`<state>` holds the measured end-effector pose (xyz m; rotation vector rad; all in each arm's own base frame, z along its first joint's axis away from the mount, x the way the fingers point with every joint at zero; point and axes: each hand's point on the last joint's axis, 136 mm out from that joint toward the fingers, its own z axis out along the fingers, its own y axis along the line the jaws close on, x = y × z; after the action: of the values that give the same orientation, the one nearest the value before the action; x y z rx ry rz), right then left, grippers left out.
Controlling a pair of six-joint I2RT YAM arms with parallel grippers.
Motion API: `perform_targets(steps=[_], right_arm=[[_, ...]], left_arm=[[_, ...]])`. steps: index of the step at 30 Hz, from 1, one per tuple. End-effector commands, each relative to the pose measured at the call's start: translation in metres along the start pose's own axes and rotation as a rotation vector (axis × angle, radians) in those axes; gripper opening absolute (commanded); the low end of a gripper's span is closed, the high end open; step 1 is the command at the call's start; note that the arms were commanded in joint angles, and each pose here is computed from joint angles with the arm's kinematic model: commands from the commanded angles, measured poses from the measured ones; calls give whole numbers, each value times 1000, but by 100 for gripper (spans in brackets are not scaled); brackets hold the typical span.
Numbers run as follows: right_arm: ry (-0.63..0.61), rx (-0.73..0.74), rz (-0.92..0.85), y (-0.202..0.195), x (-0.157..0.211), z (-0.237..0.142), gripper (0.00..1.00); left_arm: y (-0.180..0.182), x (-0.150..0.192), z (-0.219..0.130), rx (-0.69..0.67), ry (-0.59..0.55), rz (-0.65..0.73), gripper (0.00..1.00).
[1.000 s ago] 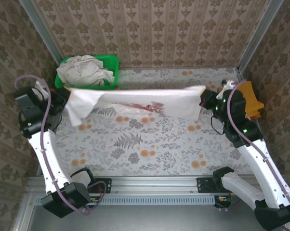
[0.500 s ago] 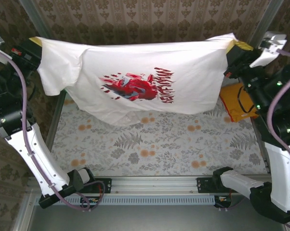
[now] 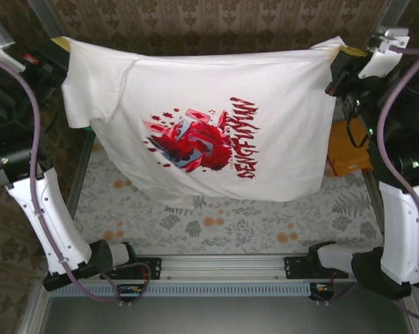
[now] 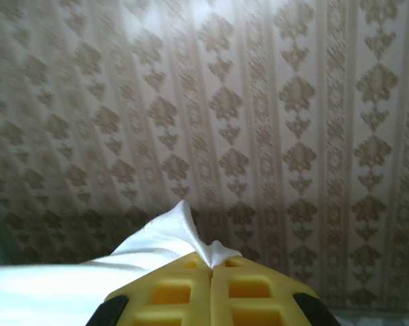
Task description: Fold and stack the t-shirts
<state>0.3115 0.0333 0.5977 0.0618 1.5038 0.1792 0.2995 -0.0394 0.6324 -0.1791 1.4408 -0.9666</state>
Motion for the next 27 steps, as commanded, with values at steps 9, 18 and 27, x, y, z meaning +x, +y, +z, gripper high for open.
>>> perform_targets(steps=[9, 18, 27], right_arm=[[77, 48, 263, -73, 64, 114, 0], [-119, -55, 350, -81, -15, 125, 0], [-147, -27, 312, -85, -24, 88, 0]], left_arm=[[70, 58, 130, -75, 155, 20, 0], [10, 3, 167, 159, -18, 3, 0], [-10, 18, 116, 95, -20, 158, 0]])
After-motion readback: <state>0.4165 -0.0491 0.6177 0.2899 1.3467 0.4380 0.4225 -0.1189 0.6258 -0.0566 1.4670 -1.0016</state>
